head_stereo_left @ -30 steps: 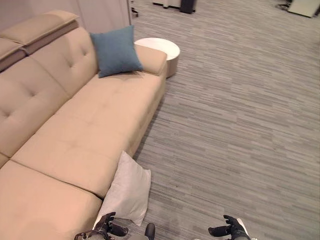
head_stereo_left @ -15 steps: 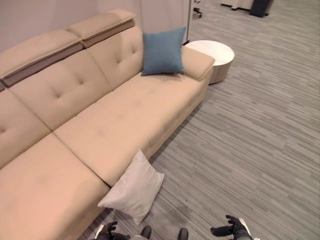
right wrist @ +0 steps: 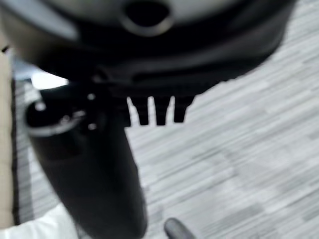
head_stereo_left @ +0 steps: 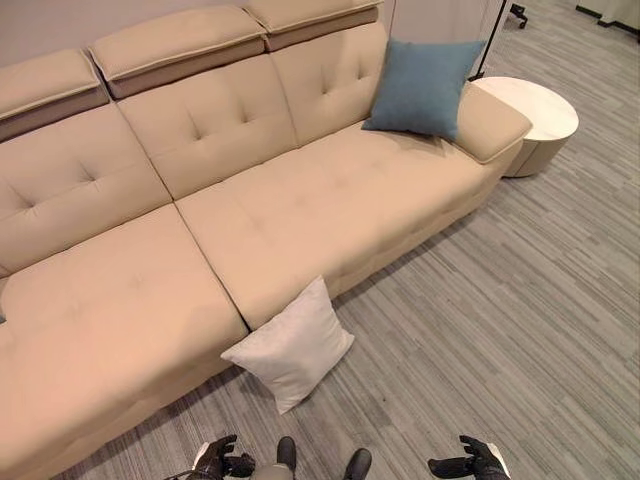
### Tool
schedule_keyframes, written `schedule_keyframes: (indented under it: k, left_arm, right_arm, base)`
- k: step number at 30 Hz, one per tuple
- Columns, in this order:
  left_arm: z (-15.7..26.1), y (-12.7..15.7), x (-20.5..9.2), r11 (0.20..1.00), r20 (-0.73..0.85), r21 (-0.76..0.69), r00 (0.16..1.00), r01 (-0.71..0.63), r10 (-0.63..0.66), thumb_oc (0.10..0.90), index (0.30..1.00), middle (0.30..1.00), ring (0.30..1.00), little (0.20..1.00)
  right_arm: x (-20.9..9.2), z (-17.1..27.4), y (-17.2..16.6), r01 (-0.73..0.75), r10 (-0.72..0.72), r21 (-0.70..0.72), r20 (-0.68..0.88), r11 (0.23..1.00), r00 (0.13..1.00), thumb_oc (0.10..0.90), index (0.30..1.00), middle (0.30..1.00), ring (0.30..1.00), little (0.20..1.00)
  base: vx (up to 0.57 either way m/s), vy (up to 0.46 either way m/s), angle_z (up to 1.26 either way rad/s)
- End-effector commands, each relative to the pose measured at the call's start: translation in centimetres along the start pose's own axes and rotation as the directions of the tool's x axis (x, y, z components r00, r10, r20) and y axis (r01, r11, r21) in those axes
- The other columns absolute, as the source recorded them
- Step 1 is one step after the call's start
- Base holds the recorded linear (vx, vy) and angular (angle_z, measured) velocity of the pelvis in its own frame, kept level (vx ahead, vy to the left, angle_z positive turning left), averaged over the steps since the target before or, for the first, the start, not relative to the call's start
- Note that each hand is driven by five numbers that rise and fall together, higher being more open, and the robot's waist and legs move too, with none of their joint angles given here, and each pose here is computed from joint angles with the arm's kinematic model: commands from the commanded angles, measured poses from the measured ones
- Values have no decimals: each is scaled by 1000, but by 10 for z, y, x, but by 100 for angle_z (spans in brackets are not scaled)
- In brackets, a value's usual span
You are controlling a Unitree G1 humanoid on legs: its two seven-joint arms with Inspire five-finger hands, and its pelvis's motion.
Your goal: Pick up all the scattered cushions and arrange them neatly on the sofa.
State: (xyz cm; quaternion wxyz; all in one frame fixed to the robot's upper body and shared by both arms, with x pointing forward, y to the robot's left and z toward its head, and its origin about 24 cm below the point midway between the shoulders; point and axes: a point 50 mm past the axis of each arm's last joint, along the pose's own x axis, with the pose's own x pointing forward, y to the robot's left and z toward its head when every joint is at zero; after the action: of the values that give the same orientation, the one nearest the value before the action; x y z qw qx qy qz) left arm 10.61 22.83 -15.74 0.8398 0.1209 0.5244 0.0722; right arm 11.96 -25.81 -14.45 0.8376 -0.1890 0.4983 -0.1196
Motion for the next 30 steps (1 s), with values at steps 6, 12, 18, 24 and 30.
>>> schedule_keyframes:
  k: [6, 12, 18, 24, 30]
  left_arm:
    - [10, 16, 2, 999, 44, -16, 998, -37, 38, 800, 900, 900, 900, 900]
    - [11, 14, 2, 999, 49, -3, 998, -45, 45, 800, 900, 900, 900, 900]
    - [32, 7, 5, 999, 107, -13, 993, -38, 39, 800, 900, 900, 900, 900]
    - [51, 2, 5, 999, 174, -37, 985, -17, 23, 800, 900, 900, 900, 900]
    - [71, 13, 6, 996, 235, -72, 970, -42, 58, 800, 900, 900, 900, 900]
  right_arm:
    - [3, 23, -6, 7, -5, -20, 103, 1000, 995, 800, 900, 900, 900, 900]
    - [4, 27, -8, 11, -9, -18, 113, 1000, 994, 800, 900, 900, 900, 900]
    - [4, 40, -16, 27, -29, 14, 174, 1000, 984, 800, 900, 900, 900, 900]
    - [4, 35, -20, 31, -35, 27, 152, 999, 988, 800, 900, 900, 900, 900]
    - [5, 56, -18, 28, -36, 39, 219, 999, 975, 800, 900, 900, 900, 900]
  base:
    - [107, 39, 53]
    - [189, -175, 56]
    - [95, -416, 100]
    - [-28, -141, 79]
    - [-38, -46, 32]
